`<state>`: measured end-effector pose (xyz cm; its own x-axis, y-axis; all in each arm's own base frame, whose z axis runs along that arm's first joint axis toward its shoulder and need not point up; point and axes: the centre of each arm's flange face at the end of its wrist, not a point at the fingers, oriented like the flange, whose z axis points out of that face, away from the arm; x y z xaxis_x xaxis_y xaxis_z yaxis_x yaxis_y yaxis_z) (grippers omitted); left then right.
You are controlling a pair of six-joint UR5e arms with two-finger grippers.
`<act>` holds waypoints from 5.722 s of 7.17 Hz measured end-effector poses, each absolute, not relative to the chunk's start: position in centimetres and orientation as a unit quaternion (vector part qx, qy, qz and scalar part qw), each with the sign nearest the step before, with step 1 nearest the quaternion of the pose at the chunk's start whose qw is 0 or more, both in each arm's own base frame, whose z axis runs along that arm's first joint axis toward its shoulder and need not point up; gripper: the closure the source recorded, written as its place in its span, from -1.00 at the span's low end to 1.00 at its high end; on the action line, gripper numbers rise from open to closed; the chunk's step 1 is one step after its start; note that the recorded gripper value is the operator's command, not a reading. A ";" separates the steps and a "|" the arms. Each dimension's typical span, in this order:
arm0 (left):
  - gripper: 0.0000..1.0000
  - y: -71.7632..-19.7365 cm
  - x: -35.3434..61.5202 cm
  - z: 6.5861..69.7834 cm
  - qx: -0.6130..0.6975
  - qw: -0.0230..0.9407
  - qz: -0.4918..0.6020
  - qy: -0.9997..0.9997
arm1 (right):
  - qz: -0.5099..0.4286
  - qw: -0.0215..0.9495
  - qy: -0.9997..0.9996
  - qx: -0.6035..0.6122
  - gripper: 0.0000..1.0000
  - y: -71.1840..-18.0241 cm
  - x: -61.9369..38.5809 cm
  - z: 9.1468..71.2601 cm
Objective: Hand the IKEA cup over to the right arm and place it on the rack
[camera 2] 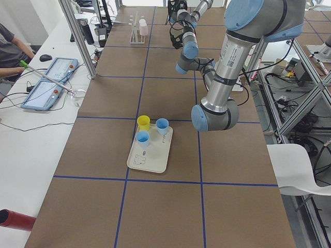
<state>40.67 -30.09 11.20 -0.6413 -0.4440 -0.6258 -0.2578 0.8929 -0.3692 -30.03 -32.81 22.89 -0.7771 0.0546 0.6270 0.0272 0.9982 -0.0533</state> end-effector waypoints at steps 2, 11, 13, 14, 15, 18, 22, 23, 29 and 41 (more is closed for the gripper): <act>-1.00 -30.7 39.5 11.0 -0.181 0.368 -0.134 0.902 | 0.021 0.333 -0.943 -0.021 0.75 -32.9 -29.9 22.9; -1.00 -50.6 15.9 34.6 0.103 0.752 -0.154 0.633 | 0.052 0.543 -0.821 0.169 0.75 -42.6 -24.9 31.1; -1.00 -51.2 11.7 40.6 0.132 0.814 -0.113 0.554 | 0.047 0.623 -0.756 0.197 0.75 -46.8 -19.0 32.2; -1.00 -51.3 10.0 42.7 0.141 0.836 -0.098 0.521 | 0.035 0.669 -0.714 0.203 0.79 -48.9 -14.6 32.9; -1.00 -51.4 8.9 44.7 0.150 0.855 -0.090 0.487 | 0.031 0.705 -0.678 0.207 0.79 -50.6 -10.6 33.8; -1.00 -51.2 7.8 48.0 0.147 0.890 -0.078 0.426 | 0.008 0.781 -0.578 0.235 0.79 -51.6 -3.3 41.3; -1.00 -51.0 8.0 48.8 0.139 0.894 -0.077 0.420 | -0.082 0.866 -0.431 0.239 0.79 -53.6 1.4 48.3; -1.00 -51.0 7.9 48.8 0.139 0.893 -0.078 0.420 | -0.092 0.884 -0.408 0.210 0.79 -54.5 1.7 48.7; -1.00 -50.7 7.9 49.0 0.135 0.893 -0.084 0.421 | -0.124 0.927 -0.342 0.095 0.79 -63.6 0.2 46.8; -1.00 -50.7 8.0 48.7 0.139 0.892 -0.082 0.422 | -0.146 0.921 -0.358 0.051 0.76 -67.0 -5.4 50.5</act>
<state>7.96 -50.68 48.69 0.6299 -0.0284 -0.7761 0.2628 0.9482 0.1786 -5.41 -67.00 50.53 0.7015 -0.3061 0.6435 0.2330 0.9519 0.1988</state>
